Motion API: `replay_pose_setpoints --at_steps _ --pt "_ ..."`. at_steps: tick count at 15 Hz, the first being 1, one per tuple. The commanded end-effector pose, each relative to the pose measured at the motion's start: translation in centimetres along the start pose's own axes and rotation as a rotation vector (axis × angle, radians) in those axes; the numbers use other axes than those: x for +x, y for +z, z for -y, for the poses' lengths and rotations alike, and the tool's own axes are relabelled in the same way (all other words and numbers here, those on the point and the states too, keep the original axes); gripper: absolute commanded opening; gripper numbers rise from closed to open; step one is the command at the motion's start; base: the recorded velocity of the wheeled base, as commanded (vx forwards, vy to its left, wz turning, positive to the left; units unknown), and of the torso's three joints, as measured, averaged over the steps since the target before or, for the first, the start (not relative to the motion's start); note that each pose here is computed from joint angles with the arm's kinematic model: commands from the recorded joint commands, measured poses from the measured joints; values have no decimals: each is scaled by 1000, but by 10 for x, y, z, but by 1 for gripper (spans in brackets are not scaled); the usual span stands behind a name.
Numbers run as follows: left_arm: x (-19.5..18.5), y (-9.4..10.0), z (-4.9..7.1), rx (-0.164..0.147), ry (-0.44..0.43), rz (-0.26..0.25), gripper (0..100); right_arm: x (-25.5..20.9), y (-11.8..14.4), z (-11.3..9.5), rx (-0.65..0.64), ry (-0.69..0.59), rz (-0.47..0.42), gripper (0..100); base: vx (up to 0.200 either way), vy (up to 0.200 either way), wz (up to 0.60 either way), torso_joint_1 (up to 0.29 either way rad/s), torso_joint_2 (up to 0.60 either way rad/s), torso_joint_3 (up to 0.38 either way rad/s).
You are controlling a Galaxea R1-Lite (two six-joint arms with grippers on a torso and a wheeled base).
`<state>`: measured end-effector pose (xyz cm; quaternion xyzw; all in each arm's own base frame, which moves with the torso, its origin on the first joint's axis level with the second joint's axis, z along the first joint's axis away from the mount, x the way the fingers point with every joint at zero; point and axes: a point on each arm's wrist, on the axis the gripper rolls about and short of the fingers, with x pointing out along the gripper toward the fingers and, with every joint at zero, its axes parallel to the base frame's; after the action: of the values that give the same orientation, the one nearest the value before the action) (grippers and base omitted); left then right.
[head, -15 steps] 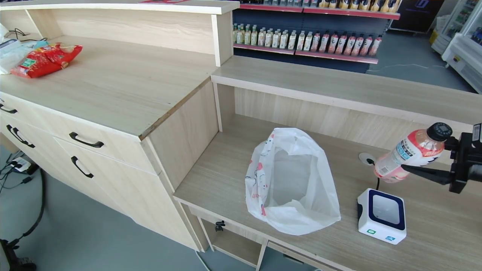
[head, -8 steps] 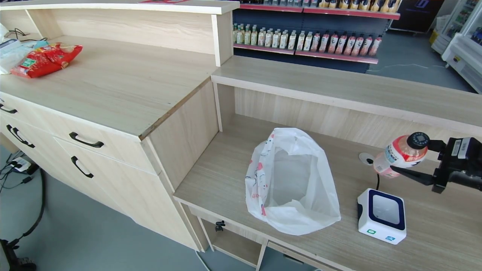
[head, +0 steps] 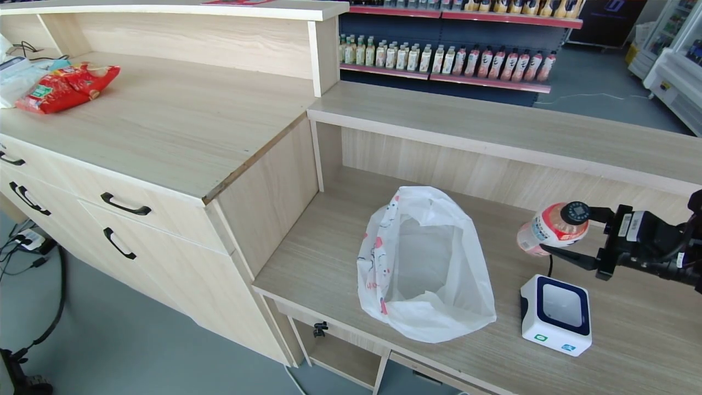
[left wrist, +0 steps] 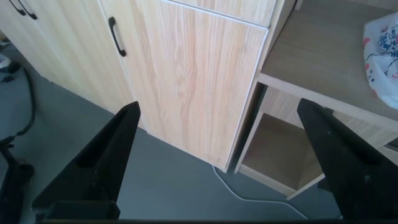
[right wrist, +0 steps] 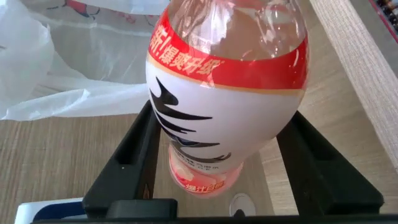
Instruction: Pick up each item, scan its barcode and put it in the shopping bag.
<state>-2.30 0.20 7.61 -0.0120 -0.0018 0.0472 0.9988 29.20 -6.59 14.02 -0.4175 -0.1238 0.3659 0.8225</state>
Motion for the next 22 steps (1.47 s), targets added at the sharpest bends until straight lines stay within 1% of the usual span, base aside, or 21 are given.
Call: replay_pose_setpoints --at_steps 1,3,6,8,10,16,19,22 --pt "0 0 0 -1 1 1 100 9 3 -2 -21 7 22 0 0 0 0 0 0 0" --pt "0 0 0 -1 1 1 100 16 5 -2 -64 -3 45 0 0 0 0 0 0 0" --pt "0 0 0 -1 1 1 100 27 9 -10 -100 -16 59 0 0 0 0 0 0 0" --pt "0 0 0 -1 1 1 100 31 10 -18 -102 -24 45 0 0 0 0 0 0 0" --pt "0 0 0 -1 1 1 100 34 10 -22 -112 -26 51 0 0 0 0 0 0 0" --pt "0 0 0 -1 1 1 100 35 5 -25 -114 -25 49 0 0 0 0 0 0 0" --pt "0 0 0 -1 1 1 100 39 -2 -27 -145 -45 58 0 0 0 0 0 0 0" --pt "0 0 0 -1 1 1 100 39 -4 -30 -137 -40 54 0 0 0 0 0 0 0"
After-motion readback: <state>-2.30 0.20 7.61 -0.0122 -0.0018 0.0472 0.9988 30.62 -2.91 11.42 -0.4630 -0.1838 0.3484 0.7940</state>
